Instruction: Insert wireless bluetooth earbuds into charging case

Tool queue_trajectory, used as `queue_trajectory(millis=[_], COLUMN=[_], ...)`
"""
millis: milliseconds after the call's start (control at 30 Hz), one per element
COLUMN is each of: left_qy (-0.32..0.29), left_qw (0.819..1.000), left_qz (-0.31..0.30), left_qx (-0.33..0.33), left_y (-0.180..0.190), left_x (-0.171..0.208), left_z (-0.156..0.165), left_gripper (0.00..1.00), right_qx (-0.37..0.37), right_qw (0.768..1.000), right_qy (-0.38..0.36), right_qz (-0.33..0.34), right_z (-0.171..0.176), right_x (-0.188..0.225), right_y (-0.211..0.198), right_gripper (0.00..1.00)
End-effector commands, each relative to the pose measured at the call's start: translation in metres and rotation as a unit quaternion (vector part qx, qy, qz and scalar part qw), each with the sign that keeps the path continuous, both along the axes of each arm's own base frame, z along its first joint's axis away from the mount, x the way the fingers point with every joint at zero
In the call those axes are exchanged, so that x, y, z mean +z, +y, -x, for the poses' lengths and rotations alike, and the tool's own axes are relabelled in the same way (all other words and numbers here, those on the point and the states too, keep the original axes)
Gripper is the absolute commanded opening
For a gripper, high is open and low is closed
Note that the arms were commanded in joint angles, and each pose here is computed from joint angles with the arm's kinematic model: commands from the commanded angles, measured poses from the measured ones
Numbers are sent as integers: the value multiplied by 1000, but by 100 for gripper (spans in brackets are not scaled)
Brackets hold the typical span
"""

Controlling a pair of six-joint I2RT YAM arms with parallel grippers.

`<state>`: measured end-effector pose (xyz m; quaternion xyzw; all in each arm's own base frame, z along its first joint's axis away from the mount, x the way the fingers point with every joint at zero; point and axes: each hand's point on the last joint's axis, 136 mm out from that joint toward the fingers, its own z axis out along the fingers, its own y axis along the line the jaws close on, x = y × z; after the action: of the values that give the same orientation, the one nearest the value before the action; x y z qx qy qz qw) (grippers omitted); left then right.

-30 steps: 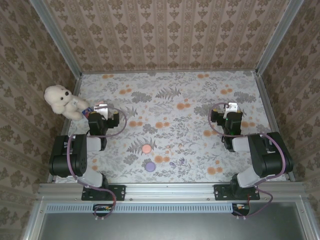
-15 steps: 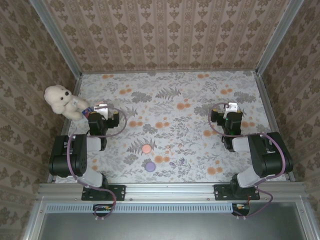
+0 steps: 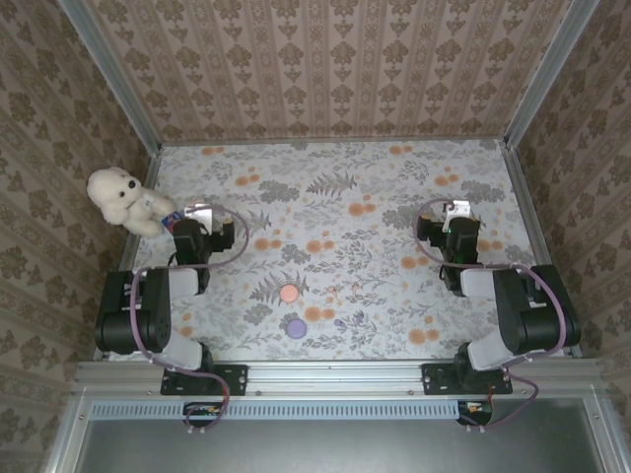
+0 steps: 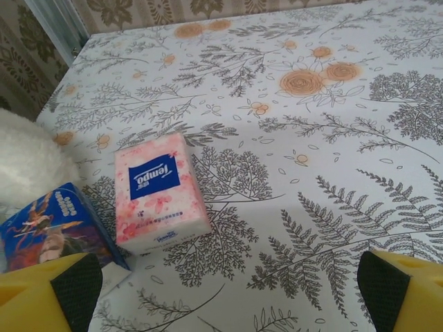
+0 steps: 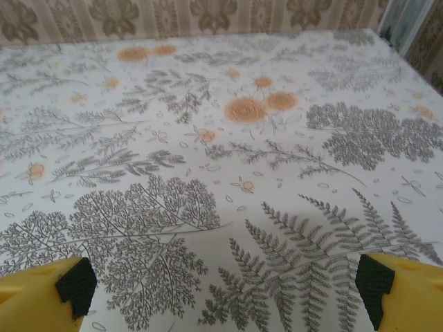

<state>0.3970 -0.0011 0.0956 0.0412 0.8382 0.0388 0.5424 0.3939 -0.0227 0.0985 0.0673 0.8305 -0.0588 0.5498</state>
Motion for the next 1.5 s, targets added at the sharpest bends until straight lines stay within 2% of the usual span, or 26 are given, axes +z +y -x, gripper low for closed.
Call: queue_trajectory(millis=[0,100,200,267,467,567,667,900,1000,1100,1300,1467], left_qy=[-5,-34,-38,-24,52,84,112,181,186,183,196,199], left_qw=[1000,999,998,997,984,978,969,939,937,935,915,901], left_qz=[-1,-1,32,64,162,183,210,271,269,270,305,331], left_qx=[17,35,36,39,57,60,67,107,123,138,178,197], left_y=[2,4,-2,-7,-30,-46,-58,-68,-62,-53,-24,-6], left_x=[36,65,93,106,117,107,93,50,49,54,53,52], left_z=[-5,-4,-1,3,29,47,65,95,98,96,88,82], left_gripper=[99,99,99,99,99,99,99,100,100,100,100,100], right_qx=[-20,-47,-153,-179,-60,-5,60,164,187,198,208,220], right_qw=[1000,997,981,974,979,977,967,936,924,915,902,895], right_qy=[5,7,39,78,129,163,216,288,318,340,371,385], right_qz=[-9,-53,-115,-118,-147,-141,-121,-114,-102,-91,-68,-55], right_z=[-9,-10,0,5,16,32,54,112,134,141,144,147], right_x=[45,70,81,82,77,72,59,37,29,19,0,-8], right_y=[-5,-7,-28,-33,21,59,109,215,248,280,336,365], right_gripper=[100,100,100,100,99,93,88,86,85,85,85,85])
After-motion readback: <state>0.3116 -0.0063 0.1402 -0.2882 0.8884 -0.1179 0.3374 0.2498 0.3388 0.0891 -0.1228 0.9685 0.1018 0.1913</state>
